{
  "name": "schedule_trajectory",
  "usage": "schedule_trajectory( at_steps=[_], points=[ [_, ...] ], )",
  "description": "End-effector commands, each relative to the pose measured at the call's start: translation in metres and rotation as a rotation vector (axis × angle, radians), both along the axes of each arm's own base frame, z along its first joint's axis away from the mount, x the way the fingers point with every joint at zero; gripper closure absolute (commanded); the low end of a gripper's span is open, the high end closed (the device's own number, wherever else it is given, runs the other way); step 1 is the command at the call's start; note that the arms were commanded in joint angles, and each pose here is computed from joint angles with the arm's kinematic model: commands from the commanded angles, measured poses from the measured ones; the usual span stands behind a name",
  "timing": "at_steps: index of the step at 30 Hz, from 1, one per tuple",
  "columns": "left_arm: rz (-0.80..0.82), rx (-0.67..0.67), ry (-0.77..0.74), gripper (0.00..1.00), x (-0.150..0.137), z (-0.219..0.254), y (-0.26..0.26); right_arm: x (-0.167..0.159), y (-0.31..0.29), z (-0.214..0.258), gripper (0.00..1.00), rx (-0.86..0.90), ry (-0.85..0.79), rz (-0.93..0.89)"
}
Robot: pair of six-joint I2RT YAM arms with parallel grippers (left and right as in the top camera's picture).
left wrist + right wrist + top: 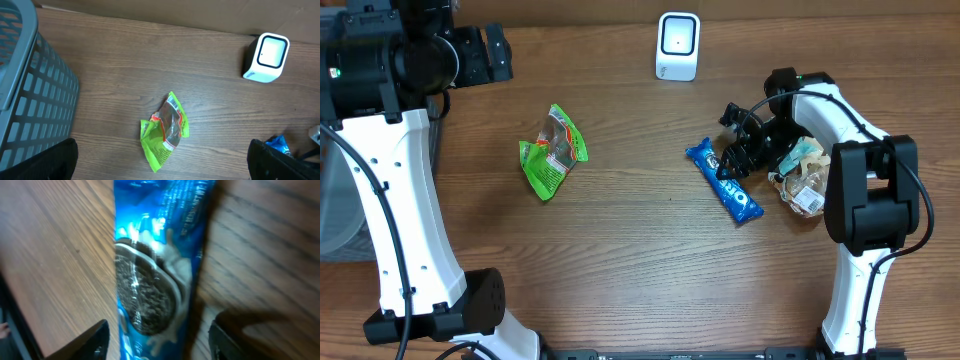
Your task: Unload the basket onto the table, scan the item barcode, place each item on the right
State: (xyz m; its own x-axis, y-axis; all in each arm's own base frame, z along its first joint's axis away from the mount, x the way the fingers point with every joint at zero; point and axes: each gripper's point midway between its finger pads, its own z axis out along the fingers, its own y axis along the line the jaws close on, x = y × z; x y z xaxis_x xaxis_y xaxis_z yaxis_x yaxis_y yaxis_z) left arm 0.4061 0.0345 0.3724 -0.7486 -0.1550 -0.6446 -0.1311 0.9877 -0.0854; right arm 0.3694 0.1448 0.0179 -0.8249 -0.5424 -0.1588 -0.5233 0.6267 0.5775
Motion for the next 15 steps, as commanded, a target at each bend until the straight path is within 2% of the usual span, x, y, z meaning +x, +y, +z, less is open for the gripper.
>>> schedule_trajectory(
  at_steps=[1,2,5,6,9,12,13,15],
  points=[
    [0.009,-0.004,0.003,0.00,0.002,-0.002,0.001,-0.010,0.006,-0.004,0.47,0.064,0.007,0.023],
    [0.009,-0.004,0.003,0.00,0.002,-0.002,0.001,-0.012,0.006,-0.005,0.53,0.066,0.013,0.022],
    [0.009,-0.004,0.003,0.00,0.002,-0.002,0.001,-0.015,0.005,-0.005,0.91,0.054,0.050,-0.008],
    [0.009,-0.004,0.003,0.00,0.002,-0.002,0.001,-0.016,0.005,-0.005,0.96,0.049,0.067,-0.027],
    [0.009,-0.004,0.003,0.00,0.002,-0.002,0.001,-0.016,0.004,-0.001,0.96,0.018,0.118,-0.082],
    [0.009,-0.004,0.003,0.00,0.002,-0.002,0.001,-0.012,-0.006,0.008,0.96,-0.088,0.162,-0.152],
    [0.009,-0.004,0.003,0.00,0.002,-0.002,0.001,-0.009,-0.011,0.013,0.96,-0.144,0.165,-0.173],
    [0.009,-0.004,0.003,0.00,0.002,-0.002,0.001,0.004,-0.023,0.027,0.96,-0.404,0.075,-0.239]
  ],
)
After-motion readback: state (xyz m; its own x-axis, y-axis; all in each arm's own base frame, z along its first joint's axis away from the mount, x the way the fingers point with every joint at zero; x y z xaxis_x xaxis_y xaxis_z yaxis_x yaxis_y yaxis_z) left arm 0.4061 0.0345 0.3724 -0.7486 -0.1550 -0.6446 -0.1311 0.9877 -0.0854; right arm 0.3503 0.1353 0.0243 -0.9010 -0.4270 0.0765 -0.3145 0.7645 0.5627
